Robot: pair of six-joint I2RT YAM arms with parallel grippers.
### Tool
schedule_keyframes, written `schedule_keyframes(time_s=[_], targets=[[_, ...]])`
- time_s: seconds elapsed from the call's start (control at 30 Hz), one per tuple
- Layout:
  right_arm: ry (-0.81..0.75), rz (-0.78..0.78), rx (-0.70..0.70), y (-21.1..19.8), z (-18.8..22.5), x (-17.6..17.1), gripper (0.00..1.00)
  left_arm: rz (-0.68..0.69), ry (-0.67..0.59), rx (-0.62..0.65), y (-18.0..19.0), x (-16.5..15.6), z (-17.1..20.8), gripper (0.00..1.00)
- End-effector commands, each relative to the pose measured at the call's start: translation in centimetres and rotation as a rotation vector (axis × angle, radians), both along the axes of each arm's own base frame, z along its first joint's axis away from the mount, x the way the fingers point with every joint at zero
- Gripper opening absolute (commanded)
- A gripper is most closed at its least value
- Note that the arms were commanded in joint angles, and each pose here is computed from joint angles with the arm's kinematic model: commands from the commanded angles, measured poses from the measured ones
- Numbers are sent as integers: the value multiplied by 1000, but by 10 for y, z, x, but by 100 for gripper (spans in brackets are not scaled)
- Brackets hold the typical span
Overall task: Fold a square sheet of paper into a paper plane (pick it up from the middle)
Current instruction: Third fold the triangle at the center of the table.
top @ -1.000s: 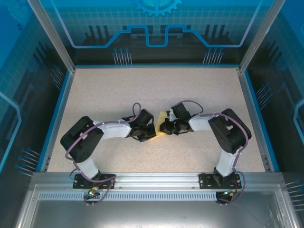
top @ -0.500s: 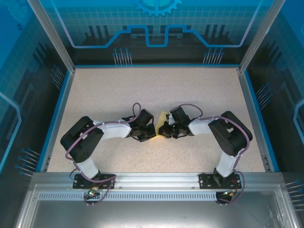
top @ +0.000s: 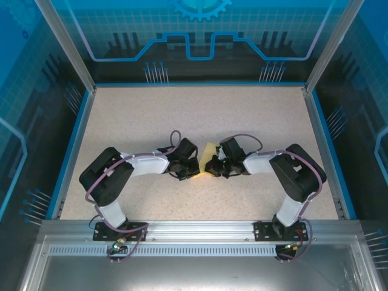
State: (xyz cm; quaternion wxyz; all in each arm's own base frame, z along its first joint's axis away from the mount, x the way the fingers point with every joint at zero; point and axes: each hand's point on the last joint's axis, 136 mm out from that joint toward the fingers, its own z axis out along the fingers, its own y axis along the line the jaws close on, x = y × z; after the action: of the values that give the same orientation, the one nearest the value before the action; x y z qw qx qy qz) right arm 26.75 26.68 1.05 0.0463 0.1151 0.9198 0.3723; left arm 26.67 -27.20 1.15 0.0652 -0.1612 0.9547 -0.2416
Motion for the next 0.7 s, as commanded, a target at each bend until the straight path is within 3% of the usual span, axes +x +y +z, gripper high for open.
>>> schedule_keyframes(time_s=[0.0, 0.27, 0.43, 0.57, 0.63, 0.67], targets=[[21, -71, -113, -40, -22, 0, 0, 24, 199, 221, 48, -47, -49, 0], [-3, -149, -83, -76, -17, 18, 0, 16, 203, 215, 47, -48, -50, 0], [-58, -158, -63, -83, 7, 33, 0, -20, 157, 173, 36, -39, -40, 0], [-114, -126, -35, -80, 36, 39, 0, -94, 52, 75, 10, -18, -8, 0], [-126, -107, -18, -77, 44, 36, 0, -138, -21, 16, -7, -4, 18, 6], [-125, -100, -11, -76, 47, 33, 5, -155, -60, -10, -14, 3, 31, 10]])
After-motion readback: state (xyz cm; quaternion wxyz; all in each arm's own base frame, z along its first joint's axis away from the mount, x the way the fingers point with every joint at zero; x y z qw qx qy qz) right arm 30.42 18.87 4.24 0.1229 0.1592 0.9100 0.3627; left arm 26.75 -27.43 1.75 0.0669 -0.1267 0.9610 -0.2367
